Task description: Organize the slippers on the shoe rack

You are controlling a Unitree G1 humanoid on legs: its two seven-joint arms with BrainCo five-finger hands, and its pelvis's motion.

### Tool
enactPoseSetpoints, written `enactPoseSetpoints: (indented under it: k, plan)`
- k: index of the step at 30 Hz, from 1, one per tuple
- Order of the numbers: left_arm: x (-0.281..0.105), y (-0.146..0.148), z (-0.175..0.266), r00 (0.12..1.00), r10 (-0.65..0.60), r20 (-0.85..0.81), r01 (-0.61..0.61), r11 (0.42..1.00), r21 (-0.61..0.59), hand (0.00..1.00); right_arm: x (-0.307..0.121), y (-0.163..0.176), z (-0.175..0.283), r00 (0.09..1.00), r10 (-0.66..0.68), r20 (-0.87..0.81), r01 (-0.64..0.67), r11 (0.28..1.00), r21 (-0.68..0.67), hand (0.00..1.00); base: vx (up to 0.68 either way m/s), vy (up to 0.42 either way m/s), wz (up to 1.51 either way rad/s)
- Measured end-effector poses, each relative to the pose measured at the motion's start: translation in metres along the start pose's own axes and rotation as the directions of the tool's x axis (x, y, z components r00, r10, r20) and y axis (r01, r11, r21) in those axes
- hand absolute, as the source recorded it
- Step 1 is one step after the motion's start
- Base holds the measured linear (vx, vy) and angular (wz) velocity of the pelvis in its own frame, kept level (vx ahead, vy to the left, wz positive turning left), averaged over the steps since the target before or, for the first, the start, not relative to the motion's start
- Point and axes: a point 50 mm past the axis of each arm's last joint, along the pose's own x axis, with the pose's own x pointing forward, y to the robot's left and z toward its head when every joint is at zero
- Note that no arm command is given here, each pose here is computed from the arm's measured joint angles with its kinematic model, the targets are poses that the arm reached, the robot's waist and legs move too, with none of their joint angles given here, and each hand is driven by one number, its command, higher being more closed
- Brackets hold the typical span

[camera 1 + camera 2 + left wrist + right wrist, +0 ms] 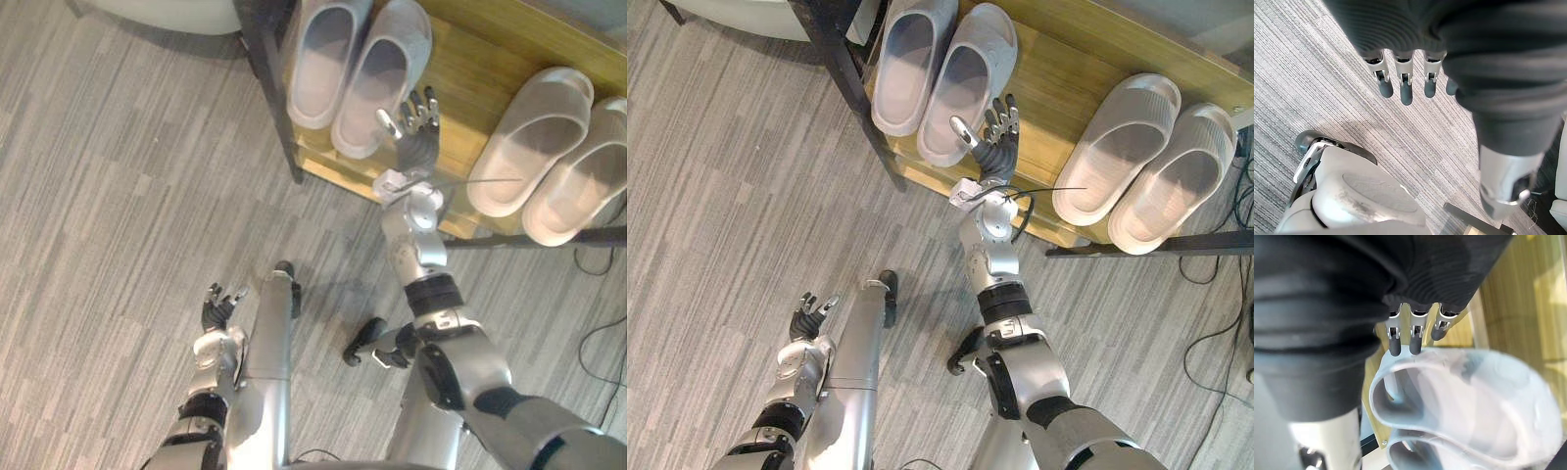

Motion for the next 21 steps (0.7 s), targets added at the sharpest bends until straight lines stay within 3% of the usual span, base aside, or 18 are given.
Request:
enactPoseSetpoints:
  k: [21]
  plan:
    - [0.000,-0.007,-0.005,1.000,-0.012,-0.025,0.011,0.999,-0.037,0.00,0.014,-0.026,0.016,0.997,-0.073,0.031,0.073,0.997,-0.011,0.00,-0.01,-0.001,-0.02]
